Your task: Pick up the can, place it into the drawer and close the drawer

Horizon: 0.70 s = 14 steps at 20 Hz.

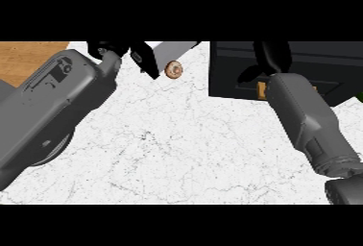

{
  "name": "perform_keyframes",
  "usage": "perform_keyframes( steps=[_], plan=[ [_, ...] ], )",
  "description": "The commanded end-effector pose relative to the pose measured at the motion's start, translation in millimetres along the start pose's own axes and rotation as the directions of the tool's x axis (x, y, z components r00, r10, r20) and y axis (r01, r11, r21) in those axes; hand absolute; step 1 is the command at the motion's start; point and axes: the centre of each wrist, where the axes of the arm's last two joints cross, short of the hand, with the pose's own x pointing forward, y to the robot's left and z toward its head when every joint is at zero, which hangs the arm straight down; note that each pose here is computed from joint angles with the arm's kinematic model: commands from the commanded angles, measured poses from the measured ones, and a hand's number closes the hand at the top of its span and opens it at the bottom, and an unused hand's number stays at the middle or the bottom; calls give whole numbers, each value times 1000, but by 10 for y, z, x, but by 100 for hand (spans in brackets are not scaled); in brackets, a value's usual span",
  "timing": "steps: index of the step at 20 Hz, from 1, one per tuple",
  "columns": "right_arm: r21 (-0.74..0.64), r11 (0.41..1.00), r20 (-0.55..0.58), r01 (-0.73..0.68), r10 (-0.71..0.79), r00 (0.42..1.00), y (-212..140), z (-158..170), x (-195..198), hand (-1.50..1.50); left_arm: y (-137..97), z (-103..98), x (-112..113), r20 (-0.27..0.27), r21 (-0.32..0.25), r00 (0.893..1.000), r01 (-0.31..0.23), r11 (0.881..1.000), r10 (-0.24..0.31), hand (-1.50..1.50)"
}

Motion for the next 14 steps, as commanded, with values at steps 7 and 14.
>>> perform_keyframes(
  steps=[7,14],
  plan=[
    [19,987,41,158,-158,987,-369,-378,163,-150,29,74,-15,2,-13,1000,-11,1000,11,-150],
    [-7,798,-98,602,-600,794,-200,-265,233,-150,140,90,10,20,-1,1000,7,1000,-7,-150]
  ],
)
